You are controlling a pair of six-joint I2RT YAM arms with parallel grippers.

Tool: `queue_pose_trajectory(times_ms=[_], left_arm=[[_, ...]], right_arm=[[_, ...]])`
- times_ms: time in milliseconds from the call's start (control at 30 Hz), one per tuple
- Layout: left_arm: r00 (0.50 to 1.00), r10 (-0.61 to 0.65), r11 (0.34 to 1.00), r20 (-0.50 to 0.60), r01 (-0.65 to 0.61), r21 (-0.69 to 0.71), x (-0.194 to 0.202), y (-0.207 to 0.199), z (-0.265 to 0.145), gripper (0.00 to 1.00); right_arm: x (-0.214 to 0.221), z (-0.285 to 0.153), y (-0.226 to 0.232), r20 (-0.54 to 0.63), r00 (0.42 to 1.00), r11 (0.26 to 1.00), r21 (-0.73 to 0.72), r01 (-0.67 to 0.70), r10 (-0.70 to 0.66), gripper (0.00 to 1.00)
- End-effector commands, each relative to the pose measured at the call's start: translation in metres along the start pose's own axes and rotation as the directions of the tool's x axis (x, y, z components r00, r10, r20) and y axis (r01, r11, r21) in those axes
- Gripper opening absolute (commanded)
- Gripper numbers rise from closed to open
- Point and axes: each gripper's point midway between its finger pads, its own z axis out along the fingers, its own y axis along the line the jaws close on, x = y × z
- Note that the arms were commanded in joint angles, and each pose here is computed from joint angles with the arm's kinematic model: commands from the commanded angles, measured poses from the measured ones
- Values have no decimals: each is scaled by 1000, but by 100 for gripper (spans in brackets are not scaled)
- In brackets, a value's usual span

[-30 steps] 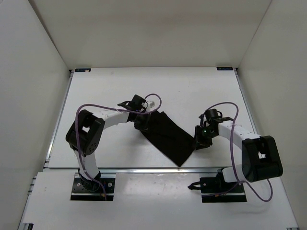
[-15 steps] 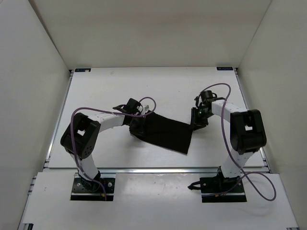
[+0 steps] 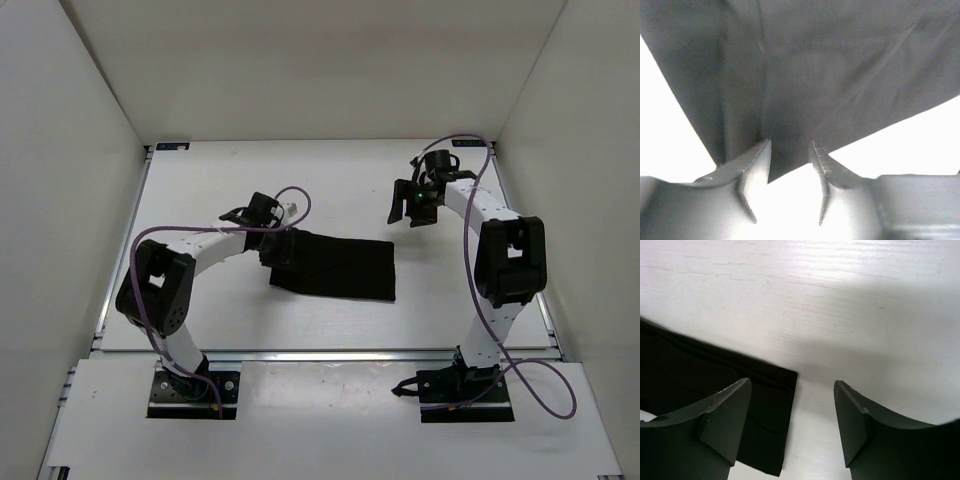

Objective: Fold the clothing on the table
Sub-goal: Fold the skirt

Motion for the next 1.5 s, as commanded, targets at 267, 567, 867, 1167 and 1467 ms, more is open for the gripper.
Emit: queue_pose_trajectory(times_ms=[267,567,867,1167,1467], left_arm=[[979,-16,999,202,24,-37,-56,31,-54,75],[982,-90,996,166,85,41,-22,36,-27,73],[983,-137,979,120,116,169,-3,17,-3,72],[976,-174,982,131,162,97,0,26,8,20],[961,-106,992,255,120,-40,-57,30,-30,0]], right_arm=[[103,-10,42,-117,992,996,-76,-57,47,67],[123,-14,34,-102,990,990,-89,-111,102,58],[121,-2,42,-122,992,995,-90,-36,25,27],[111,10,43,-136,991,995,-100,1,-14,20],[106,16,53,-141,989,990,-139,19,-38,22]])
